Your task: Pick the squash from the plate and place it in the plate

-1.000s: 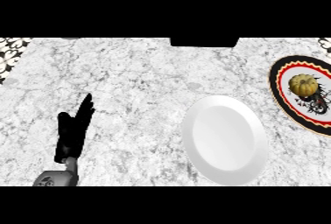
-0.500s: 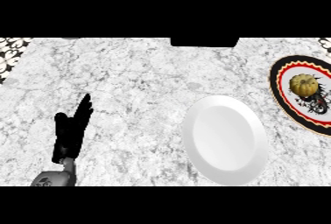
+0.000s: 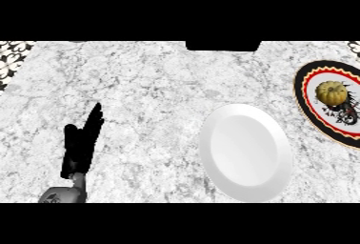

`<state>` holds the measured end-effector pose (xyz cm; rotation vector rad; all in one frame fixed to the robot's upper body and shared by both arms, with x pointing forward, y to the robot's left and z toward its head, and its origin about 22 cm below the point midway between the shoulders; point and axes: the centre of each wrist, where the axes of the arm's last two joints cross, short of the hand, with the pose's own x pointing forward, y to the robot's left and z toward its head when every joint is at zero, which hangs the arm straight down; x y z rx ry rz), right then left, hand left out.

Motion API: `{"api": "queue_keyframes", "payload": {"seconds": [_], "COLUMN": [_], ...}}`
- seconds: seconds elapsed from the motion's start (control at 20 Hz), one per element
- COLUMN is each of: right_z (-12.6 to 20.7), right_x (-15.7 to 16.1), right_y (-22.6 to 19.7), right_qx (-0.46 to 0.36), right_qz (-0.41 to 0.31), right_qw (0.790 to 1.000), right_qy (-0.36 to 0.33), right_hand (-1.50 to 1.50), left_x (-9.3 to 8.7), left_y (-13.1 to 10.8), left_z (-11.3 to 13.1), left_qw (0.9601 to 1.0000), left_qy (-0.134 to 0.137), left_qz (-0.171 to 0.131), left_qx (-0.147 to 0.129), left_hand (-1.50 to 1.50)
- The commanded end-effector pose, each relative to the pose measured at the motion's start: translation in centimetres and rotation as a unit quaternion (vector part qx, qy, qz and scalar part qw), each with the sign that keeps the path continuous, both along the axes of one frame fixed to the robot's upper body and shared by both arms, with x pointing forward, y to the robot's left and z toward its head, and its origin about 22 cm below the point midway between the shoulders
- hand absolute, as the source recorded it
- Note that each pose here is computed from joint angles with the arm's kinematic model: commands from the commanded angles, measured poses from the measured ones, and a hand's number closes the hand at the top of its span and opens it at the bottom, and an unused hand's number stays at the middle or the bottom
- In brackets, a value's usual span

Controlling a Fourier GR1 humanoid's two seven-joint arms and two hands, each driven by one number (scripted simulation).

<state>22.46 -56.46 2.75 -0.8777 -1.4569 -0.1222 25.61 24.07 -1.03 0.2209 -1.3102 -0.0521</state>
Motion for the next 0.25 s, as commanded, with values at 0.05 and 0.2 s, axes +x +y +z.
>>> {"api": "queue_keyframes", "payload": {"seconds": [0.05,0.2], "right_z": [-1.0,-1.0], "right_x": [-1.7,-1.6], "right_y": [-0.4,-0.3], "right_qx": [-0.010,-0.011], "right_qz": [-0.006,-0.022], "right_qw": [1.000,1.000], "right_qy": [0.002,0.013], "right_hand": [-1.50,-1.50], "left_x": [0.3,0.8], "left_y": [-0.7,-0.2], "left_z": [0.4,1.5], "left_qw": [1.0000,1.0000], "left_qy": [0.005,-0.002], "left_qz": [0.005,0.003], "left_qx": [0.005,0.003], "left_hand": [0.00,0.00]}}
